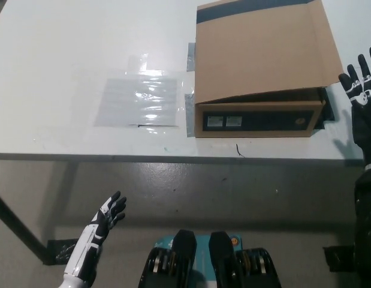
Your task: A small storage box is placed at the center of the table and the robot uses its right hand to slide under its lid and push it upwards to open it
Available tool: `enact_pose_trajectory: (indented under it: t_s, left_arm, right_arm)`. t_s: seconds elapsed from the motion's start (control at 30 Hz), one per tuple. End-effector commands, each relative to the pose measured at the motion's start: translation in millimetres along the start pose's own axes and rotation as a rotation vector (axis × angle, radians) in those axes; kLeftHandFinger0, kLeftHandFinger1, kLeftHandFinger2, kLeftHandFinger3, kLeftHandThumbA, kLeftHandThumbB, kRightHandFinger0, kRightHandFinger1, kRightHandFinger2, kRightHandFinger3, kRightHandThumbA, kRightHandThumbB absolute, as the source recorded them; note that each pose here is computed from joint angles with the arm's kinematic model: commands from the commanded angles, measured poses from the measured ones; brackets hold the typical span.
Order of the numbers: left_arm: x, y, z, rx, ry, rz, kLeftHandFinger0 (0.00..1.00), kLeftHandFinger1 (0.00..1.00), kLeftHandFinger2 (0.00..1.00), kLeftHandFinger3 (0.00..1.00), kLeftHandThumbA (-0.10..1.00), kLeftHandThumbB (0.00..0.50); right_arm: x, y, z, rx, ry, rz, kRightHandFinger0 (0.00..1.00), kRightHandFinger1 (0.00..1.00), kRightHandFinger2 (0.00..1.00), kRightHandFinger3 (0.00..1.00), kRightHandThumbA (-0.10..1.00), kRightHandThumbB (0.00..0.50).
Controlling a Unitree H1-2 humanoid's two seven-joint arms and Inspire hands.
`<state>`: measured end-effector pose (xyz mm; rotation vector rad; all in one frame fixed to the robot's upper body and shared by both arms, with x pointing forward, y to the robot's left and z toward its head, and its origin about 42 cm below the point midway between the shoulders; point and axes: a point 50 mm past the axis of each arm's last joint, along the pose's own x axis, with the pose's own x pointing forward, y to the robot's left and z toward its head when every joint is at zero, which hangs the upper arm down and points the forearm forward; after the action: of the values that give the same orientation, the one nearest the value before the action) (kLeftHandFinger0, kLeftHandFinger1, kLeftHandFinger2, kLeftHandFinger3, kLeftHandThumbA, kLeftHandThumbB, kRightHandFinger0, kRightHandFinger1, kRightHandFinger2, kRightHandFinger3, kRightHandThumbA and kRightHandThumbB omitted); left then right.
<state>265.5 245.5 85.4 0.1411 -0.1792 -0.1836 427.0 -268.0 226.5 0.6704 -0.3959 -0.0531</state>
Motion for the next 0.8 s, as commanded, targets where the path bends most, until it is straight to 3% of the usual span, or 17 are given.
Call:
enact_pose_trajectory:
  t_s: [0.0,0.77]
  left_arm:
    - [1,1,4,0.007,-0.039,-0.019,1.0,1.0,1.0,1.0,1.0,0.281]
    - [0,0,6,0.002,-0.044,-0.026,1.0,1.0,1.0,1.0,1.0,0.28]
  right_arm:
    - [17,19,8,0.08,-0.037,0.07,1.0,1.0,1.0,1.0,1.0,0.246]
    - [24,9,-18,0.231,0.023,0.014,1.0,1.0,1.0,1.0,1.0,0.262]
